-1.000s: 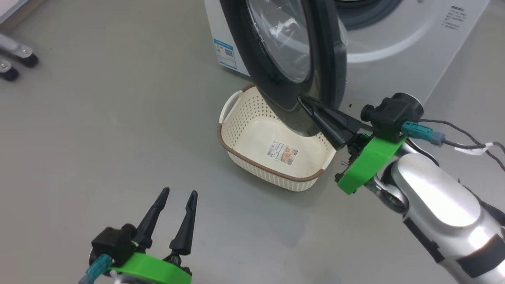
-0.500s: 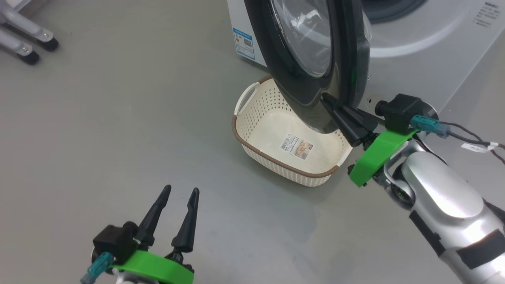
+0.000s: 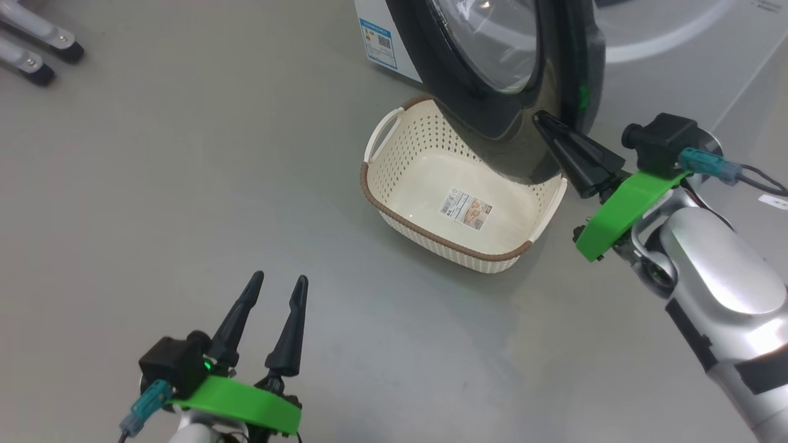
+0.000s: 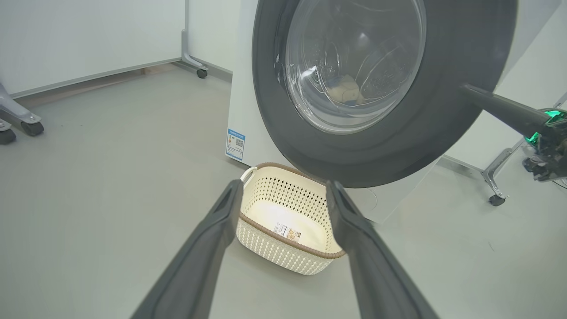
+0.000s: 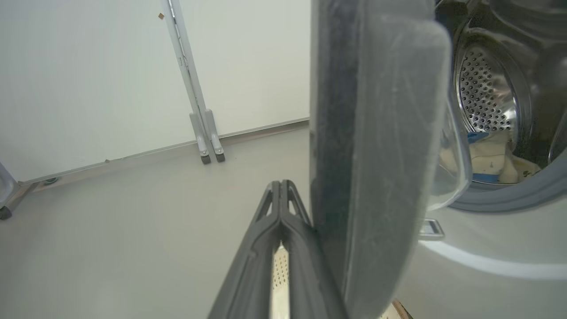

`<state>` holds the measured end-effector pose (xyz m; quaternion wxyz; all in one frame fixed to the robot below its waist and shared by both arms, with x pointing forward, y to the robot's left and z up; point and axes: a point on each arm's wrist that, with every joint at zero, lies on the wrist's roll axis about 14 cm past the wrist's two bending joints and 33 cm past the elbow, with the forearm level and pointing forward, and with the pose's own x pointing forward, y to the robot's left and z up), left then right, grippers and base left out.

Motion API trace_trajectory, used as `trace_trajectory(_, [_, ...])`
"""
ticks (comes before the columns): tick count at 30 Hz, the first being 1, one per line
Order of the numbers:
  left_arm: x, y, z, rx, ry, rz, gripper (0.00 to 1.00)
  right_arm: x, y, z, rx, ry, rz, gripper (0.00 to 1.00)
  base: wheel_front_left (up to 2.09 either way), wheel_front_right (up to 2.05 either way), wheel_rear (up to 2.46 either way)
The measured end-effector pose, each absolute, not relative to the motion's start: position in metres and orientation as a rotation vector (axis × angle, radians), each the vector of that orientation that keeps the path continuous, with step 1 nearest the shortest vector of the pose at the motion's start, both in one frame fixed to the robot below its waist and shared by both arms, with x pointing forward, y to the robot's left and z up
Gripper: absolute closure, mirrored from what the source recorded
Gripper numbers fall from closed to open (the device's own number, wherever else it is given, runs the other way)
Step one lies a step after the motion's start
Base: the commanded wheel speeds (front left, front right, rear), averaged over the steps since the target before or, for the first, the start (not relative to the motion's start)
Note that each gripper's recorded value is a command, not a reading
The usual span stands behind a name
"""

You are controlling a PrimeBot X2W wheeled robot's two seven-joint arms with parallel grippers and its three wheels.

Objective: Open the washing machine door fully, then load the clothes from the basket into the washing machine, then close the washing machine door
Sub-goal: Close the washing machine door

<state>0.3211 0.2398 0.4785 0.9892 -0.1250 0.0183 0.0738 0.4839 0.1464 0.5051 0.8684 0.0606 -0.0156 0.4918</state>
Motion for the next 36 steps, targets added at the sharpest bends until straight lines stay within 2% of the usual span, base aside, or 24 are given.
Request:
trace_trajectory(25, [0.373, 0.235, 0.454, -0.288, 0.099, 0.160, 0.00, 0.629, 0.084, 0.481, -0.008, -0.107, 0.844, 1.00, 0.00, 0.00, 0.00])
trace_trajectory(36, [0.378, 0.232, 0.437, -0.324, 0.139, 0.180, 0.00, 0.669, 0.075, 0.484, -0.090, -0.156, 0.827, 1.00, 0.00, 0.00, 0.00])
